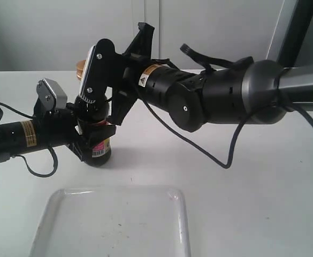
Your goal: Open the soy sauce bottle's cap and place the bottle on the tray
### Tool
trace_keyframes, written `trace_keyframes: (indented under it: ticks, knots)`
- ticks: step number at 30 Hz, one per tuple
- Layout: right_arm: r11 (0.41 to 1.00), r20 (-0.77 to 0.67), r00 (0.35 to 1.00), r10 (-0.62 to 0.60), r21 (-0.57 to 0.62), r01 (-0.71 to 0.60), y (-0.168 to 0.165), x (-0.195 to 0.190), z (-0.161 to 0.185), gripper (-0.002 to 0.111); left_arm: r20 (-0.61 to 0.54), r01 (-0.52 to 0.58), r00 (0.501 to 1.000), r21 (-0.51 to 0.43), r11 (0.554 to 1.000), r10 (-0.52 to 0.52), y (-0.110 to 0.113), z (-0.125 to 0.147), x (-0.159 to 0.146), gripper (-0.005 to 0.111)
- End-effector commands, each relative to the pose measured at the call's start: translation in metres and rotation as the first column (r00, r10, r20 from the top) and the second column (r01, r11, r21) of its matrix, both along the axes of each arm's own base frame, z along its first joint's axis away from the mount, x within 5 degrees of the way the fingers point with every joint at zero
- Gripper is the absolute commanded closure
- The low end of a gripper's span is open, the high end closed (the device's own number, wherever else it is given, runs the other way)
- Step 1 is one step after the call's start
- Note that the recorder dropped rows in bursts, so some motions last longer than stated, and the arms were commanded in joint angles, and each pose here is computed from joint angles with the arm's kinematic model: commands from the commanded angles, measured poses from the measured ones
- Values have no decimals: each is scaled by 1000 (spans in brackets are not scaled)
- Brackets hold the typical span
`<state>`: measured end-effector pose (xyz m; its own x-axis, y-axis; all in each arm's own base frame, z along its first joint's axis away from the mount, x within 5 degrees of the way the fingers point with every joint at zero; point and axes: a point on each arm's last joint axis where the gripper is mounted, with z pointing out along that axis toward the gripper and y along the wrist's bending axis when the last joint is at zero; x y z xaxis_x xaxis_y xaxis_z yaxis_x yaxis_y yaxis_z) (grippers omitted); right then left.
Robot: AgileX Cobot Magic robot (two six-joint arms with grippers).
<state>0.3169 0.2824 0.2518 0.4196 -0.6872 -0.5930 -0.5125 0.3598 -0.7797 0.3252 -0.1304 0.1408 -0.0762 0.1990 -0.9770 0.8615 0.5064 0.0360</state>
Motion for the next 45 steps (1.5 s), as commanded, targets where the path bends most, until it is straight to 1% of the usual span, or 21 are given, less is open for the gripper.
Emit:
trace_keyframes:
  ticks: [1, 23, 36, 39, 42, 45]
  knots:
    - [1000, 11, 1000, 22, 5, -22, 6, -7, 5, 108, -9, 25, 1000, 28, 999, -24, -1, -3, -2, 107]
    - [998, 66, 996, 67, -6, -67, 19, -18, 17, 108, -9, 23, 1000, 27, 999, -23, -1, -3, -2, 107]
    - [998, 61, 996, 68, 0, -68, 21, -20, 18, 108, -11, 23, 1000, 26, 999, -22, -1, -3, -2, 107]
    - [996, 76, 994, 84, -19, -83, 24, -24, 18, 108, -11, 23, 1000, 26, 999, -22, -1, -3, -2, 107]
    - [992, 102, 989, 110, -76, -102, 29, -29, 16, 108, -11, 23, 1000, 26, 999, -22, -1, -3, -2, 107]
    - [993, 96, 992, 84, -90, -75, 31, -30, 14, 108, -11, 23, 1000, 26, 999, -22, -1, -3, -2, 107]
